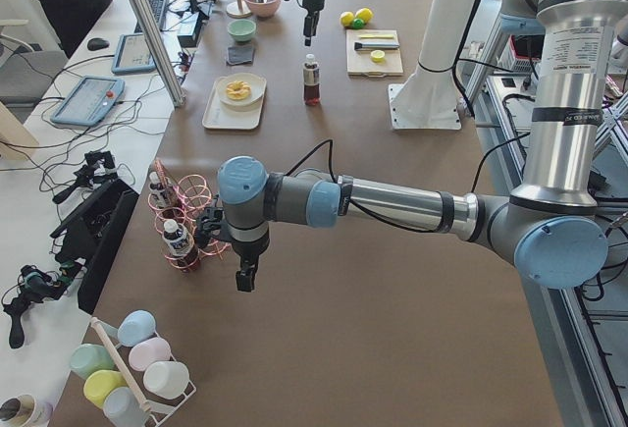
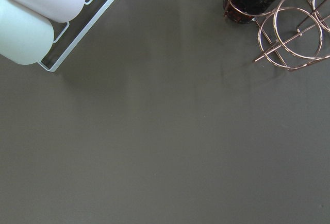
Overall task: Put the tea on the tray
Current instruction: 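Lower the right gripper around the bottle cap and close it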
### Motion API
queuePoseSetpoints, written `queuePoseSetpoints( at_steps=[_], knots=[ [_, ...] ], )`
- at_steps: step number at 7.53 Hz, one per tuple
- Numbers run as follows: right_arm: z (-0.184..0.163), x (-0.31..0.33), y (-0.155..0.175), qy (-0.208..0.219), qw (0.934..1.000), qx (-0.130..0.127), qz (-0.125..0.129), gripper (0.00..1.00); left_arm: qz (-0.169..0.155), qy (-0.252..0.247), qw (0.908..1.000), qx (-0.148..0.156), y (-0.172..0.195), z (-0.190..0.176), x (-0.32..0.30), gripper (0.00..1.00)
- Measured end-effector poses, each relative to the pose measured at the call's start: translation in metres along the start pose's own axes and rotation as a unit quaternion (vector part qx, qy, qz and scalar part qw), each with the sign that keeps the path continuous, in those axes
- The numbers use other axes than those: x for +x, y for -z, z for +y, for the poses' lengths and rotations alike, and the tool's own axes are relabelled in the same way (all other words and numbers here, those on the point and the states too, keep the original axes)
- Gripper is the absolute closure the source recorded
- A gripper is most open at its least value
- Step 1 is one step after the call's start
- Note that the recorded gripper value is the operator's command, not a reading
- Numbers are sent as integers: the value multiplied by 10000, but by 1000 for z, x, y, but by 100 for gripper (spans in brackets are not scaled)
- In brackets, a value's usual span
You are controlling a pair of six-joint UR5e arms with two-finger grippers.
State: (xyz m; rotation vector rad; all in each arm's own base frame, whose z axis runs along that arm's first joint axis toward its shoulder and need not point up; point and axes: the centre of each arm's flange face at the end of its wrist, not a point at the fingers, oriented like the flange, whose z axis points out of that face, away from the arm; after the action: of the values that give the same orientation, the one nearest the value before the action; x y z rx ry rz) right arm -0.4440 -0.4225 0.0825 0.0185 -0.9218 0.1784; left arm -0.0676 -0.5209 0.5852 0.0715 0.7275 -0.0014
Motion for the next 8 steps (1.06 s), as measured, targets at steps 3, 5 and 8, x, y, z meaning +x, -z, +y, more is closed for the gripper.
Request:
queuePoseSetpoints(
  at_steps=[3,5,8],
  knots=[
    [15,-10,-17,63,9999,50,135,2,-6,71,10000,-7,2,-3,2,2],
    [4,-18,-23,2,9993,118,368,10,-8,73,10000,-9,2,-3,2,2],
    [-5,-19,-33,-52,9984,142,550,10,-9,67,10000,-1,2,-4,3,2]
  ],
)
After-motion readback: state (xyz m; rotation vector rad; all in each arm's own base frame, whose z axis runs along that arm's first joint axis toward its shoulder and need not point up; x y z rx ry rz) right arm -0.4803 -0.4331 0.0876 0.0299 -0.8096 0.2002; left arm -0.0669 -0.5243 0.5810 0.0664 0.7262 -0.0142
